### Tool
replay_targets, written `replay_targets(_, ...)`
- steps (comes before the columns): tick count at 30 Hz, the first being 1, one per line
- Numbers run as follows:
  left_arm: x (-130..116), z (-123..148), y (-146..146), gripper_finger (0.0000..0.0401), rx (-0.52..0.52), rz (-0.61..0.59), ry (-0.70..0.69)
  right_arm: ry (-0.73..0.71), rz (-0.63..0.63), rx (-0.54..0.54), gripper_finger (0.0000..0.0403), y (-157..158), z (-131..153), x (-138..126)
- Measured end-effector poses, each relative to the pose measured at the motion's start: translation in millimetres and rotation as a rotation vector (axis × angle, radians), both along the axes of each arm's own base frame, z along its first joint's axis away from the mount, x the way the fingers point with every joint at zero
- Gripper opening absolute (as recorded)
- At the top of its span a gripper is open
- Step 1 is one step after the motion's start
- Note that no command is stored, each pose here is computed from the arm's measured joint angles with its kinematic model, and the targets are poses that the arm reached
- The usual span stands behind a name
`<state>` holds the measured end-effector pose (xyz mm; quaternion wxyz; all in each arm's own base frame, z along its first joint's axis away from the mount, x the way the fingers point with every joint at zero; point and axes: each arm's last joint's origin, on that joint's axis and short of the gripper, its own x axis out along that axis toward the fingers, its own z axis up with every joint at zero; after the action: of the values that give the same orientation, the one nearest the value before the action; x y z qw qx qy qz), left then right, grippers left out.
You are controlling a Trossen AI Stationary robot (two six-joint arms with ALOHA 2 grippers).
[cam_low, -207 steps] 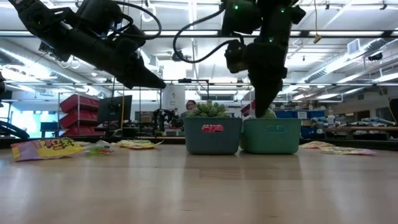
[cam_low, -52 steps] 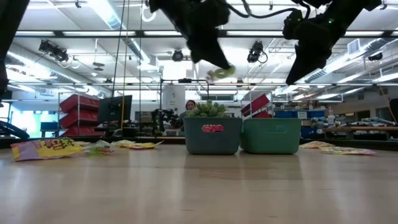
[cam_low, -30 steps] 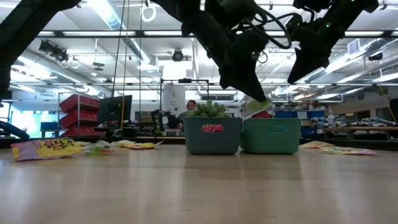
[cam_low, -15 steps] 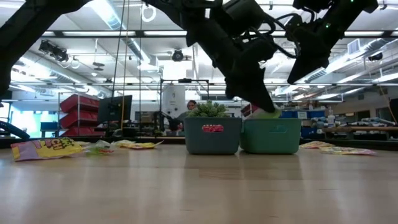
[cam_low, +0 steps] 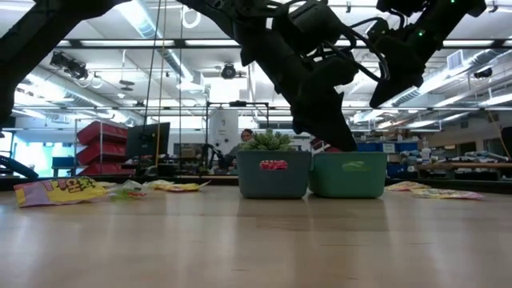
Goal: Sort candy
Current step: Put the green gummy into the green bin
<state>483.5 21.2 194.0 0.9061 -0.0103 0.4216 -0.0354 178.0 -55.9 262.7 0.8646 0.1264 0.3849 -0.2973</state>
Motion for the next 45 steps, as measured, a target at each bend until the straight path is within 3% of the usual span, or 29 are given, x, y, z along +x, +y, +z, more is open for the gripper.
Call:
replay_targets(5, 1.1, 10.8, 0.0, 0.0126, 0.017, -0.021, -0.002, 0.003, 0.004, -0.002, 0.0012, 0.0, -0.1, -0.1)
replay_targets(8, 2.3, 23.3, 0.5, 0.0132, 0.039, -0.034, -0.009, 0.004, 0.005, -0.004, 0.0009, 0.0, -0.1, -0.1)
replay_targets(11, -2.9, 36.6, 1.2, 0.0104, 0.098, -0.056, 0.009, 0.009, 0.014, -0.009, 0.0008, 0.0, -0.1, -0.1)
replay_targets(15, -13.6, 60.5, 8.9, 0.0018, 0.127, -0.042, -0.016, 0.013, 0.021, -0.016, 0.0008, -0.1, 0.0, -0.1)
replay_targets(23, -24.7, 77.3, 27.3, 0.0002, 0.128, 0.001, -0.023, 0.013, 0.036, -0.029, 0.0005, -0.5, 0.5, 0.4)
replay_targets(31, -19.0, 83.8, 29.2, 0.0001, 0.129, 0.007, -0.118, -0.013, 0.042, -0.041, 0.0004, -0.8, 2.4, 2.6)
replay_targets(38, -10.6, 67.0, 28.0, 0.0000, 0.067, -0.004, -0.272, -0.046, 0.059, -0.068, 0.0001, -1.7, 5.4, 5.6)
replay_targets(45, -17.8, 52.1, 26.3, 0.0000, 0.065, -0.007, -0.317, -0.090, 0.087, -0.110, 0.0000, -2.5, 1.5, 10.0)
